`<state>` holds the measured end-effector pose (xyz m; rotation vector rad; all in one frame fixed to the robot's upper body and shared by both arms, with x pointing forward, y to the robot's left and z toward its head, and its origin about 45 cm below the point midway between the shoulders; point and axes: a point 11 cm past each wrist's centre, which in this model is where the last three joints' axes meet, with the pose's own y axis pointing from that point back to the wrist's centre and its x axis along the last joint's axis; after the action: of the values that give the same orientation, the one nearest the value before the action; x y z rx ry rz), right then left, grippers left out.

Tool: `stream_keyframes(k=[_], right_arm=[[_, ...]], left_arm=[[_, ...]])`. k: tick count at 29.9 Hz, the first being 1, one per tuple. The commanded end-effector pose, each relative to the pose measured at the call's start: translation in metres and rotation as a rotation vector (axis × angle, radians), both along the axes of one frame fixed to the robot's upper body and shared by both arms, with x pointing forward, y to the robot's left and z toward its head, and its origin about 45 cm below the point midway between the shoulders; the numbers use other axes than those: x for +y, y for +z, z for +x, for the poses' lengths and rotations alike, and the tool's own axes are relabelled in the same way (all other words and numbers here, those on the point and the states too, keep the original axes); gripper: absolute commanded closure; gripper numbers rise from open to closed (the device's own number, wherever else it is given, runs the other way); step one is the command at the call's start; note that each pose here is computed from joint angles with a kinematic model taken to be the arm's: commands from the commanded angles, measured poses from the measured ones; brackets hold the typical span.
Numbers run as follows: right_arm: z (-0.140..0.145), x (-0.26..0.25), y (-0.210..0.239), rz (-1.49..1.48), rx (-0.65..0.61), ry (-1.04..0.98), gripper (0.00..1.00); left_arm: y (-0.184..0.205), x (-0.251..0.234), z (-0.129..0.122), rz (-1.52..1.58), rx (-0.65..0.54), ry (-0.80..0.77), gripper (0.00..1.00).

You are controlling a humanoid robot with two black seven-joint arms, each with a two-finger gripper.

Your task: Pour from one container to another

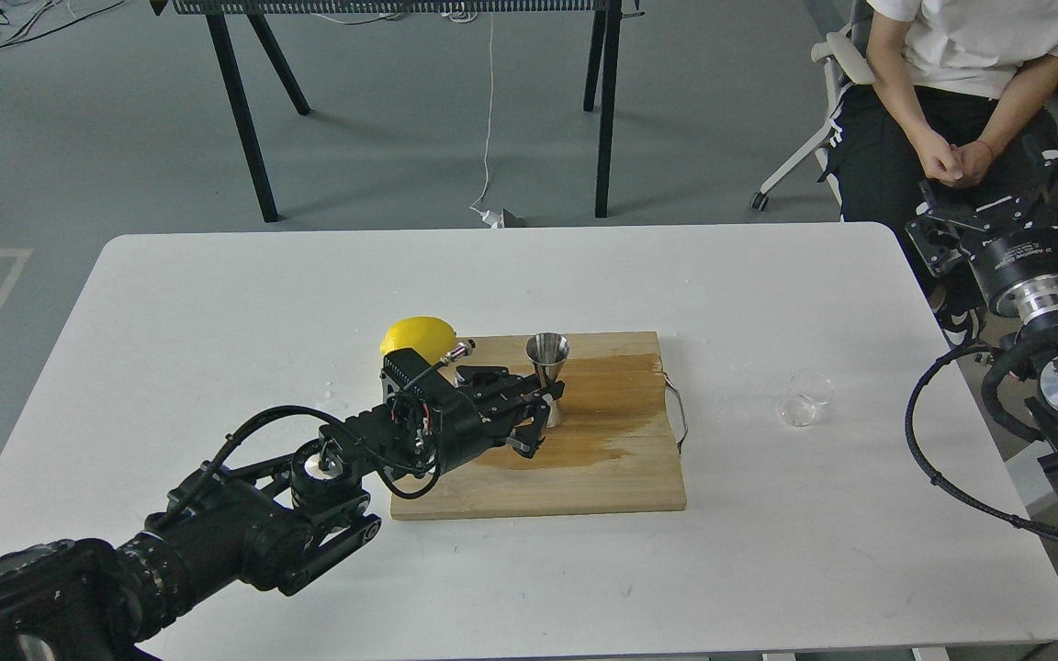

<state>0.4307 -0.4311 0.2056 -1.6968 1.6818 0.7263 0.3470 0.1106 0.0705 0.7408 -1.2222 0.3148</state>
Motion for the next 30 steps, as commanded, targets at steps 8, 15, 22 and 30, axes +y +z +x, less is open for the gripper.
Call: stream_keyframes(k=[8,15,22,30], right_arm=[[0.0001,0.0000,0.0002,0.000,-0.001,0.000,0.00],[0.0001,0.0000,0.0002,0.000,-0.001,0.000,0.00],[0.0001,0.0004,-0.0002,-0.001,0.001,0.002,0.00],[-0.0001,-0.0001,-0.0004,-0.001,0.001,0.000,0.00]], left_arm=[[0.0013,0.0022,0.0048,0.011,-0.007,0.010,0.78],[0.0005,0.0023,0.0040,0.012,-0.006,0.009,0.64],[-0.0005,0.0010,0.0026,0.009,-0.002,0.008,0.60],[-0.0010,-0.0043,-0.0024,-0.003,0.005,-0.008,0.28]])
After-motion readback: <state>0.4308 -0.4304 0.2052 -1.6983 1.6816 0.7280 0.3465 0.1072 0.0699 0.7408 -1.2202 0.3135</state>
